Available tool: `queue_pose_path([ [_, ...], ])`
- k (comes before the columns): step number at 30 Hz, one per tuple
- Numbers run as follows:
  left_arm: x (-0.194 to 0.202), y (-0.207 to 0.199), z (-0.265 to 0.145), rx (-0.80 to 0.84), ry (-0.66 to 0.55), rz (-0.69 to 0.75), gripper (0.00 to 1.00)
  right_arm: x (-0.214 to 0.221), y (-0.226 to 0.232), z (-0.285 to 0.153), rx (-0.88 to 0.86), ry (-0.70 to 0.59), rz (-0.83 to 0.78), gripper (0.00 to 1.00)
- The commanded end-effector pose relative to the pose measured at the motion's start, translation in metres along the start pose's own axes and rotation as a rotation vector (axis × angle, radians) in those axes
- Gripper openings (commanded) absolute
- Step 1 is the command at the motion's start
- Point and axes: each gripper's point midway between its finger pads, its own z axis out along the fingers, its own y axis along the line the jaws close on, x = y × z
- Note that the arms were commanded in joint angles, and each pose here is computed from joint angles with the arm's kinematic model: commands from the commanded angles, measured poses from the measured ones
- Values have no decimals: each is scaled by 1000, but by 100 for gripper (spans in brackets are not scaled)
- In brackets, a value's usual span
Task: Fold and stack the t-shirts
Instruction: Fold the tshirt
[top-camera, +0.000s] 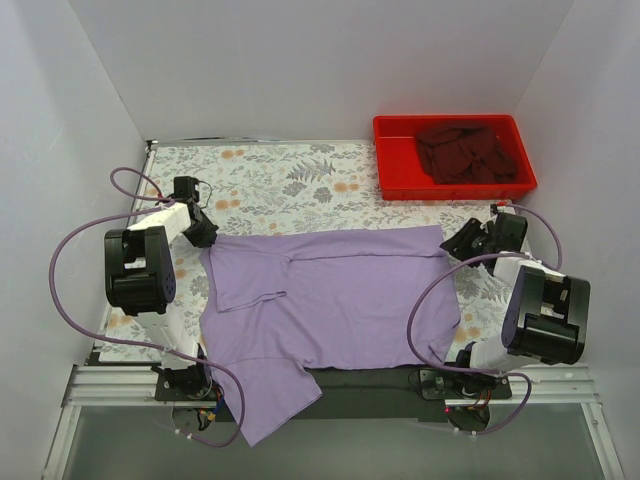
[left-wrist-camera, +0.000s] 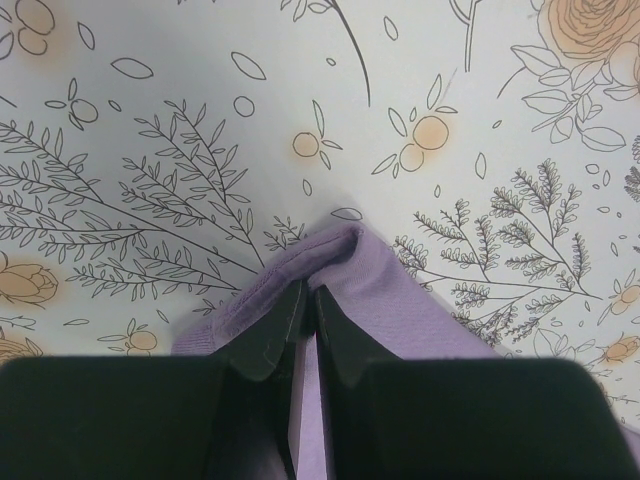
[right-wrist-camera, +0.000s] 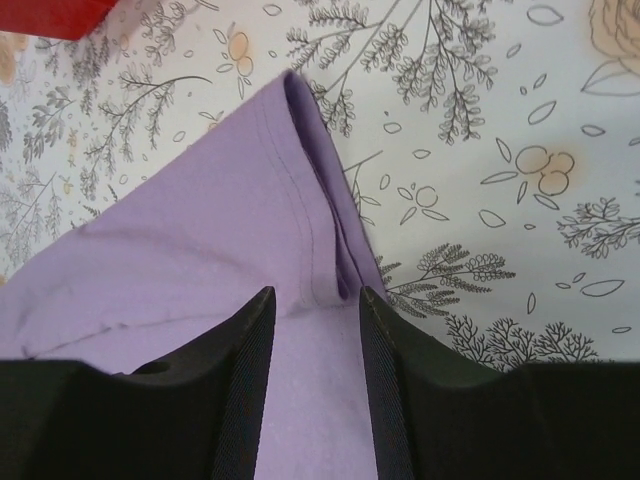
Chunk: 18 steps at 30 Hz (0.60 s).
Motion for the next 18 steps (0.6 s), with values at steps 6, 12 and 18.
queue_pose_path([
  [6, -6, -5, -6, 24, -28, 12, 6, 20, -2, 9, -31, 39, 59, 43],
  [12, -6, -6, -7, 28, -26, 11, 6, 23, 0, 14, -57, 58, 63, 39],
  [18, -6, -5, -7, 23, -26, 12, 6, 16, 3, 11, -60, 36, 42, 35],
])
